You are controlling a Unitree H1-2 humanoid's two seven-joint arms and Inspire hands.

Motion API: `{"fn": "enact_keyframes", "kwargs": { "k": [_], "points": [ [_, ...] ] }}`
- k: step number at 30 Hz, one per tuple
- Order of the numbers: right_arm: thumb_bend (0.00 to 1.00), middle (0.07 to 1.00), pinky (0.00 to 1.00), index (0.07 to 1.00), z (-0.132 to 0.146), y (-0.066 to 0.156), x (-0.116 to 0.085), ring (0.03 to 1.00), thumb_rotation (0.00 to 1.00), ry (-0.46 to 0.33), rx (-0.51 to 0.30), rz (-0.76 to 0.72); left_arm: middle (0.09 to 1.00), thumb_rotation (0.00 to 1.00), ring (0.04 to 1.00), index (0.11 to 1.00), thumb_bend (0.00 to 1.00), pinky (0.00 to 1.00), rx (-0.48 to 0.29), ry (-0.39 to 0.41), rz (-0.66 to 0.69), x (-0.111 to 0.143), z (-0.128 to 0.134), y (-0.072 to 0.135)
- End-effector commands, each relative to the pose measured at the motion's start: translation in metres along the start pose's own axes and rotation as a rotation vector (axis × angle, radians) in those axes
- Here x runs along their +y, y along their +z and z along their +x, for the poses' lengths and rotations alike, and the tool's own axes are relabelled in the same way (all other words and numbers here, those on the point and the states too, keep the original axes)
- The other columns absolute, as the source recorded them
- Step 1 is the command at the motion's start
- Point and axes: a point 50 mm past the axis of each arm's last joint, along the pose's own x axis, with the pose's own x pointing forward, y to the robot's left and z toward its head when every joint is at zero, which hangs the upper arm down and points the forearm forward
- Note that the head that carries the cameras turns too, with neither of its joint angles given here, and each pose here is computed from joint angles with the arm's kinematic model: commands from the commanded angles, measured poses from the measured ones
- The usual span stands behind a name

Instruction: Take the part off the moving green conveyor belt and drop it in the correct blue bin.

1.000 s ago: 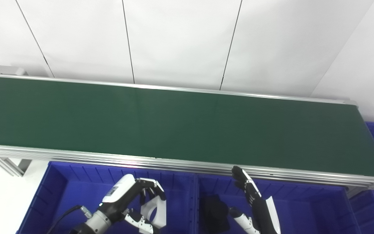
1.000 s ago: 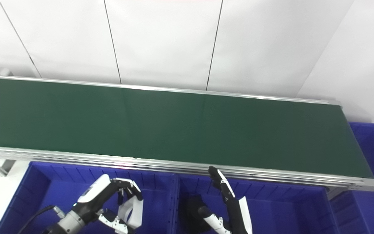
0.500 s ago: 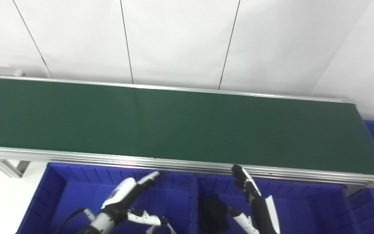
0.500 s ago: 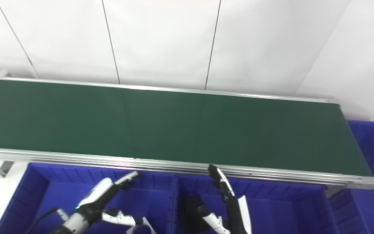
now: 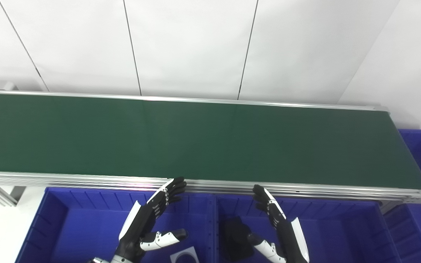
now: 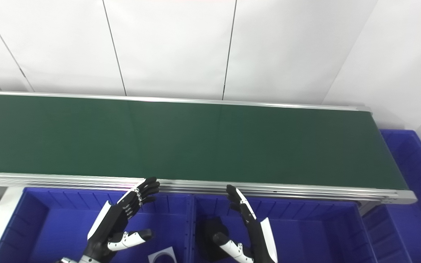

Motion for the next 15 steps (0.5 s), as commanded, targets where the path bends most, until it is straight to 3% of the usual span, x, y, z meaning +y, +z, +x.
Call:
{"fn": "enact_keyframes", "kwargs": {
  "k": [1, 15],
  "points": [
    [0.77, 0.891, 0.82, 0.899, 0.003, 0.012, -0.002, 0.871, 0.79, -0.012, -0.081, 0.026, 0.87, 0.59, 0.854, 0.868, 0.86, 0.82, -0.027, 0.009, -0.004, 0.003, -0.003, 0.0],
    [0.77, 0.899, 0.84, 0.906, 0.002, 0.009, -0.002, 0.885, 0.8, -0.02, -0.063, 0.034, 0.879, 0.75, 0.863, 0.871, 0.75, 0.83, 0.043, -0.013, 0.023, 0.008, -0.008, -0.017]
  ]
}}
